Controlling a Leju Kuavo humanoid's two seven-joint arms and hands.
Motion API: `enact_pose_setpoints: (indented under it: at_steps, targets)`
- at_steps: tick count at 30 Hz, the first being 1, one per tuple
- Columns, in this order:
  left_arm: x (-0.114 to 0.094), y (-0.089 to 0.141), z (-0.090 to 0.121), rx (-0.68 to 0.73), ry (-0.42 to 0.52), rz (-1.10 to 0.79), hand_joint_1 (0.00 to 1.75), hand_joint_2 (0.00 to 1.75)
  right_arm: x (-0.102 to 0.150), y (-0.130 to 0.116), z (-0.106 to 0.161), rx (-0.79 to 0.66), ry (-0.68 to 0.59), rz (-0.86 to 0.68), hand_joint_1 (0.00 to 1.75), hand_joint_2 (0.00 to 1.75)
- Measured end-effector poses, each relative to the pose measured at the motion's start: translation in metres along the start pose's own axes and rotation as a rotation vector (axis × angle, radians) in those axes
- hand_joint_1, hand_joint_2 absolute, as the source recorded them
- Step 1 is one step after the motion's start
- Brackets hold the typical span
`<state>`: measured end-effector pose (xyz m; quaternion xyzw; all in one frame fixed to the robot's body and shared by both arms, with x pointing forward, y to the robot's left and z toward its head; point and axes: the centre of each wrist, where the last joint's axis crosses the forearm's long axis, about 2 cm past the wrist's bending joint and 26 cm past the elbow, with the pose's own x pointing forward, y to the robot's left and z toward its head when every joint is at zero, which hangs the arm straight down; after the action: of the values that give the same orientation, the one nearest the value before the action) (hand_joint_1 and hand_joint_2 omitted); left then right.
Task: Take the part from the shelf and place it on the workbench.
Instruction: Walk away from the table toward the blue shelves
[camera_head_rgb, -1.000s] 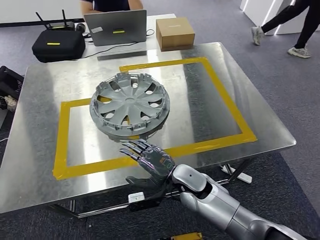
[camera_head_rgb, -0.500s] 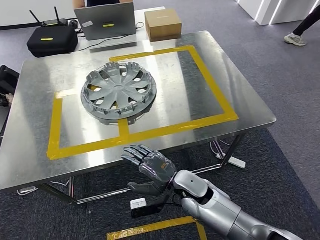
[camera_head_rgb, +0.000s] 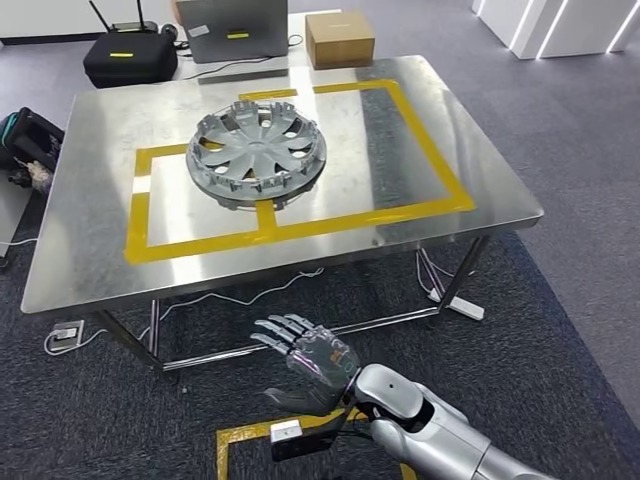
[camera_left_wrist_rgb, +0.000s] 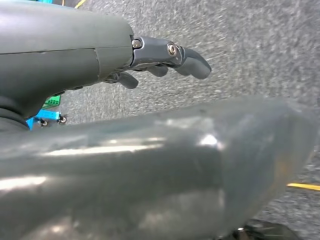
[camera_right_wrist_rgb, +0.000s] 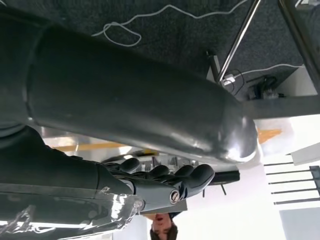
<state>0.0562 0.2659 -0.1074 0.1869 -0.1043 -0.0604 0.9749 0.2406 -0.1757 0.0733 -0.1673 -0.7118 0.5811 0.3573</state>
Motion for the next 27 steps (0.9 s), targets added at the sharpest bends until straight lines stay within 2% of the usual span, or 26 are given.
enact_pose_setpoints:
  at_steps: [15,27]
  targets:
    - [-0.002,-0.001,0.001,-0.003,0.004,-0.004,0.0,0.0,-0.001,-0.001,0.002,-0.009,0.006,-0.002,0.0,0.0]
    - [0.001,-0.003,0.001,0.001,-0.004,-0.014,0.0,0.0,0.013,0.019,0.027,-0.023,0.031,-0.074,0.0,0.0]
